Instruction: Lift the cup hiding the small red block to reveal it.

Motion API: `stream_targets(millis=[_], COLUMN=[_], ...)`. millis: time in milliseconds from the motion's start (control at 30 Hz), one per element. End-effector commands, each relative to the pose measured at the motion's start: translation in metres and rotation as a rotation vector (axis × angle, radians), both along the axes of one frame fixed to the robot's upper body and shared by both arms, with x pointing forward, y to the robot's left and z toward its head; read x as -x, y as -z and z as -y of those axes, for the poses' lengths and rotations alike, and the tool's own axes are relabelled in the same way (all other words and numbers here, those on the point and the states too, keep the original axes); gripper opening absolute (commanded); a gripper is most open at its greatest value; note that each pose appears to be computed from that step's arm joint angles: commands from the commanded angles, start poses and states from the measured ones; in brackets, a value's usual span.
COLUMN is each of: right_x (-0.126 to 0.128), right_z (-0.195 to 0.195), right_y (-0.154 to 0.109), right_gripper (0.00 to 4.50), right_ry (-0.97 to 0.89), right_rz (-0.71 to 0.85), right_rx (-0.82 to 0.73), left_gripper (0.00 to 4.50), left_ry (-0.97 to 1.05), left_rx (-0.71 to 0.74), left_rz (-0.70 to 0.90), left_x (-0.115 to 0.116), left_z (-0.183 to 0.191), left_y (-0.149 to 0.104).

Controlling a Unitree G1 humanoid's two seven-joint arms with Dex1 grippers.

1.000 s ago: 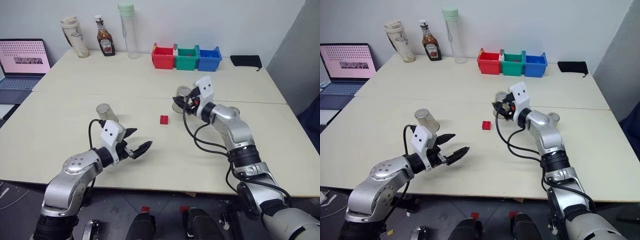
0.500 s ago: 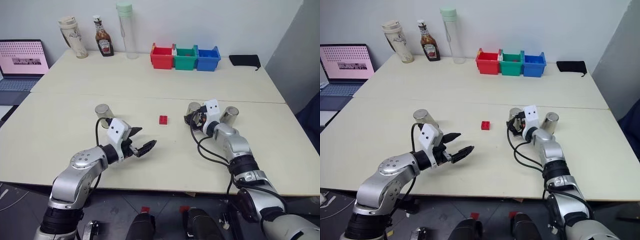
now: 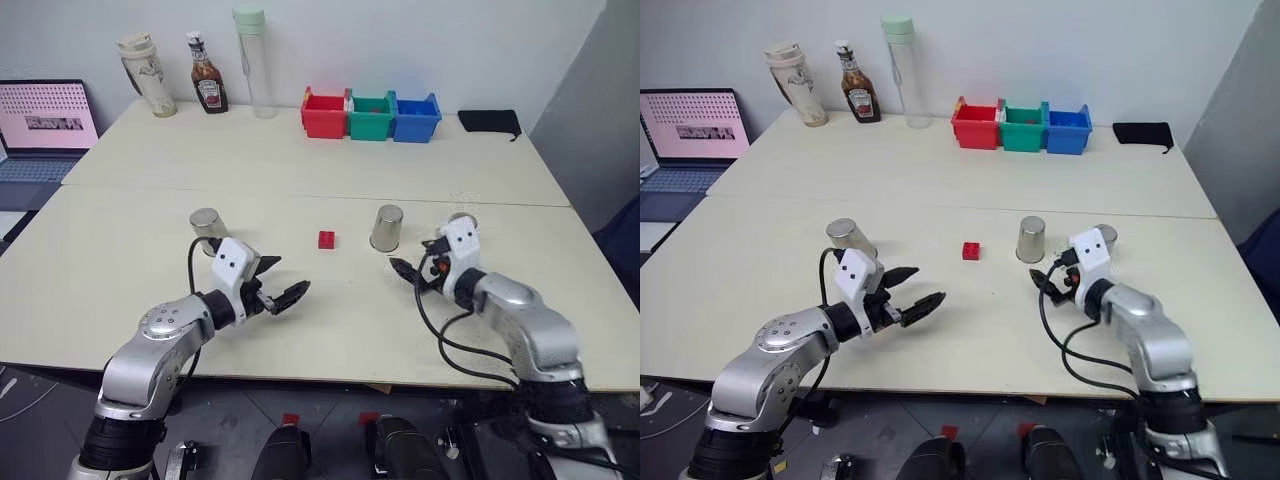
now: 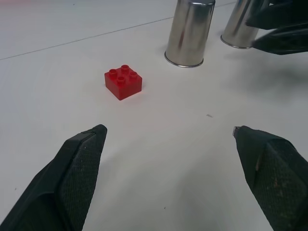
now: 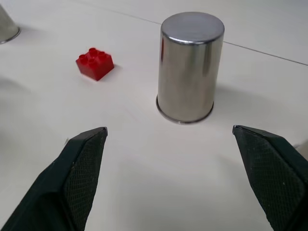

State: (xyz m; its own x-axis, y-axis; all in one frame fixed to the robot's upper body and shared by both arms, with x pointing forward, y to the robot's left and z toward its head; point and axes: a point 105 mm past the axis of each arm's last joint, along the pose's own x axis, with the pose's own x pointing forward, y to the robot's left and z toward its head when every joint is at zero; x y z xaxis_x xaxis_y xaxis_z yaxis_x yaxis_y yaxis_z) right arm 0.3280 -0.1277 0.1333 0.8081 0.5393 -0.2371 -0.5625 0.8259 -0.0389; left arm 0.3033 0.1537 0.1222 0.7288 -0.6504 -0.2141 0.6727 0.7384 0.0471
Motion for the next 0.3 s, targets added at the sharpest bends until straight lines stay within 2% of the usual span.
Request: stream_targets(millis=[33,133,300], right_x=[0.031,0.051,0.058], right_z=[0.001,0.021,0.029], right_y=[-0.036,-0.029,-0.03], right_gripper=[4.43,4.43,4.43], right_ry=[-0.096,-0.089,-0.041], right_rz=[0.076,0.052,0.036], right_rx=[-0.046,0.067,0.028], left_gripper=[4.5,4.5,4.5], left_ry=[0.017,0.054,0.049], left_rx=[-0.042,-0.078,-0.09], left_rz=[0.047,0.036,0.05], left_x=[0.002,0.007,0.006], left_z=[-0.011,-0.018,-0.022], left_y=[-0.025,-0.036,-0.044])
